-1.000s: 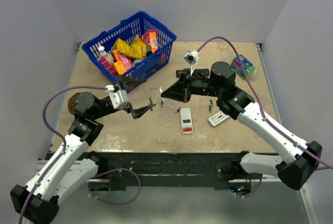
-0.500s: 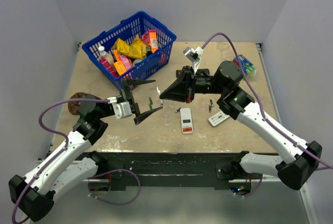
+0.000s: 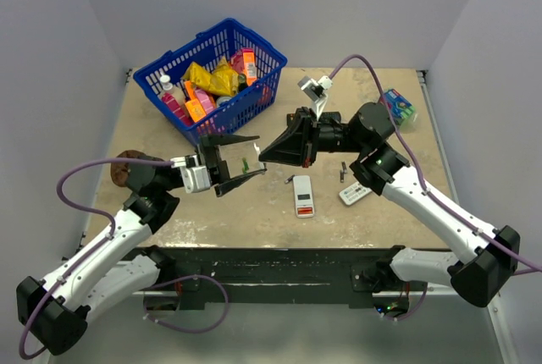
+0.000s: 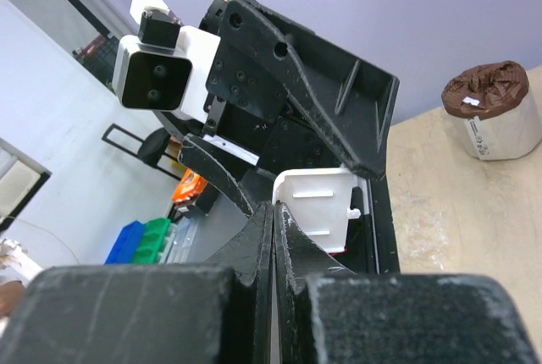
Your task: Load the batteries into the remote control
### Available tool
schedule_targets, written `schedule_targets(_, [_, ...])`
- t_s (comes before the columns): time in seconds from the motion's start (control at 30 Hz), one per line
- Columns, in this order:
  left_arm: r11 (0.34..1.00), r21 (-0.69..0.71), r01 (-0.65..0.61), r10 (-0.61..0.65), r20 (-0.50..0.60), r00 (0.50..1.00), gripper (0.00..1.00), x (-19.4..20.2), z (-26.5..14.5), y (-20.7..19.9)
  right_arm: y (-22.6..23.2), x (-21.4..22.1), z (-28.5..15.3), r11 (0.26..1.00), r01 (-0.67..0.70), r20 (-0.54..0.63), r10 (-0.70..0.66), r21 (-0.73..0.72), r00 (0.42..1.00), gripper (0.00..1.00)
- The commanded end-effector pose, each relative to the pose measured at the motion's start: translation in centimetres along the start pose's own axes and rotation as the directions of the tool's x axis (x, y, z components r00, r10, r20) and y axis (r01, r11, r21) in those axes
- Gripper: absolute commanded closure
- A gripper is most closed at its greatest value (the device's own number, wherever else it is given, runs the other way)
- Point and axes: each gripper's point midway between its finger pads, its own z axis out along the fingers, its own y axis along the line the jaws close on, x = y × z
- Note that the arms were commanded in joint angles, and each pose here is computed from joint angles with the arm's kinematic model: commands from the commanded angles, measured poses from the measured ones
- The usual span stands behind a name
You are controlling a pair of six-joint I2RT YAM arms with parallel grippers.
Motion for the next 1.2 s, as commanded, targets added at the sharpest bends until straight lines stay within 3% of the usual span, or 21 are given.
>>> schedule_targets(0.0, [0.999,0.008,-0.052,0.051,0.064,0.997,0.34,-1.7,0.4,0.1,1.2,-0.5,-0.1,0.998,0.024,0.014,-0.023,-0.056,1.0,1.0])
schedule_targets(0.27, [0.999,0.011,-0.043,0.042,0.049,0.998,0.46,-1.5,0.3,-0.1,0.9,-0.5,-0.2,0.999,0.016,0.03,-0.015,-0.029,0.999,1.0])
schedule_targets(0.4, [1.0,0.0,-0.015,0.015,-0.026,1.0,0.55,0.0,0.1,0.1,-0.2,-0.9,-0.4,0.998,0.024,0.036,-0.026,0.062,0.999,0.86])
schedule_targets(0.43, [1.0,-0.005,-0.027,0.027,-0.049,0.998,0.57,0.4,0.1,0.3,-0.9,-0.7,-0.7,0.993,0.001,0.032,-0.004,0.117,0.999,0.76])
schedule_targets(0.53, [0.999,-0.025,-0.019,0.016,-0.143,0.99,0.6,1.9,-0.2,0.9,-2.5,-1.3,-1.2,0.968,0.017,0.03,-0.025,0.249,0.999,0.61])
schedule_targets(0.73, [0.999,-0.049,0.008,-0.023,-0.322,0.946,0.66,4.1,-1.0,2.0,-4.5,-2.5,-2.8,0.892,0.048,0.016,-0.061,0.449,0.998,0.45])
schedule_targets(1.17, [0.996,-0.019,0.086,-0.084,-0.492,0.867,0.67,6.6,-1.5,2.1,-8.1,-0.6,-1.6,0.772,0.026,-0.061,0.017,0.635,0.998,0.45])
